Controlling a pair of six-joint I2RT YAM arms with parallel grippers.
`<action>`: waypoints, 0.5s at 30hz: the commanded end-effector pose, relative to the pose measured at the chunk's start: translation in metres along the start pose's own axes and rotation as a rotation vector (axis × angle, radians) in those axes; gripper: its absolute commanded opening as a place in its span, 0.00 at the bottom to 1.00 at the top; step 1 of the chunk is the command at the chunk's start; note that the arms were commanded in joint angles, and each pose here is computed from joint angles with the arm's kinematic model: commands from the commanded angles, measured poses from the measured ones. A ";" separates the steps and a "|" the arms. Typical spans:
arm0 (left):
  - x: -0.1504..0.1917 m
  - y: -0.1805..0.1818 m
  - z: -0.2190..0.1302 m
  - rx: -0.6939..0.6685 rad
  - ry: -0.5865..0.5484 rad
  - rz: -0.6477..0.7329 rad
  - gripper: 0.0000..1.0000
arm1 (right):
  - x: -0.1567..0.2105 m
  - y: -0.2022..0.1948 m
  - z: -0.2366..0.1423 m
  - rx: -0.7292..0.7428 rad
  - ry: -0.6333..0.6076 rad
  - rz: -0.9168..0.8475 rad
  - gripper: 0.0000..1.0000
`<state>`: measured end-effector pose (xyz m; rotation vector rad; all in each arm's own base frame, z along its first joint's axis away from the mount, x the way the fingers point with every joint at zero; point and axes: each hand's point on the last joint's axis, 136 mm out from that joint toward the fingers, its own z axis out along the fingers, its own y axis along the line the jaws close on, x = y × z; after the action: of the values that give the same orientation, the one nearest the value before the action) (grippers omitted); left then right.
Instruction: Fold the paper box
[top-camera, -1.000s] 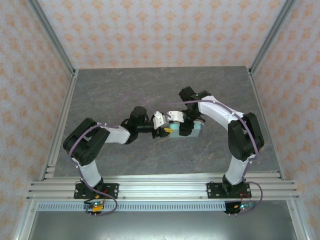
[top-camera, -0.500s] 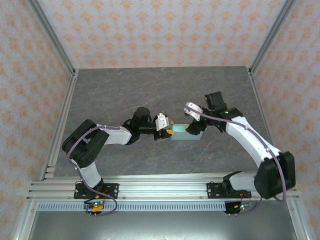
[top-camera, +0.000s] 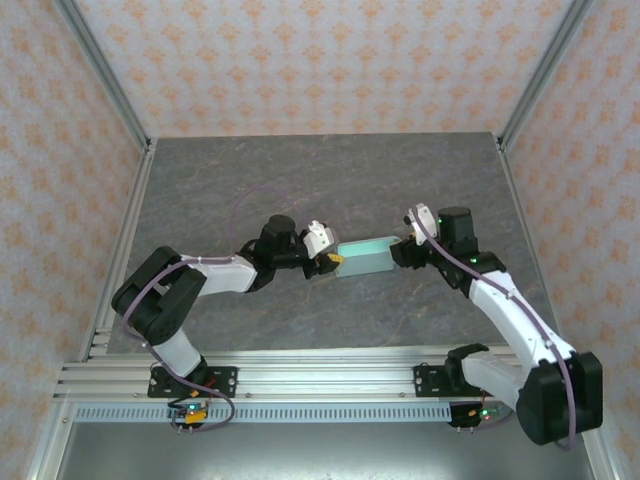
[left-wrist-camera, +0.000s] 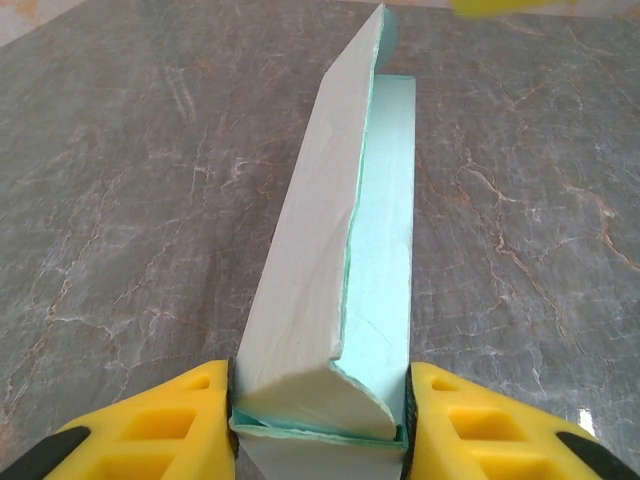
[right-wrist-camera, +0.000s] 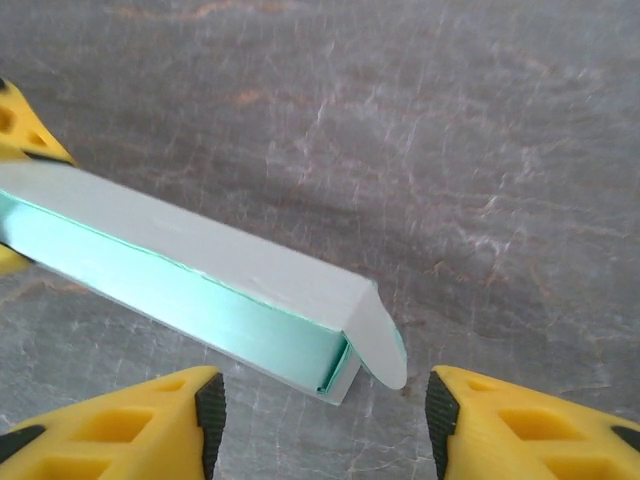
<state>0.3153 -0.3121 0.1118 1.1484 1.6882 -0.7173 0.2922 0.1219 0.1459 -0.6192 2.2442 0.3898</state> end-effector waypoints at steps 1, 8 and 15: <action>0.006 0.005 -0.005 -0.035 0.027 -0.048 0.38 | -0.002 0.001 0.010 -0.031 0.005 -0.049 0.57; 0.006 0.003 -0.006 -0.028 0.023 -0.061 0.38 | -0.012 -0.013 0.018 0.020 0.008 -0.085 0.47; 0.008 0.001 -0.008 -0.022 0.036 -0.039 0.38 | -0.025 -0.008 0.013 -0.004 -0.006 -0.101 0.39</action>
<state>0.3150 -0.3103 0.1112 1.1167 1.7234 -0.7334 0.3105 0.1260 0.1377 -0.7078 2.2526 0.3564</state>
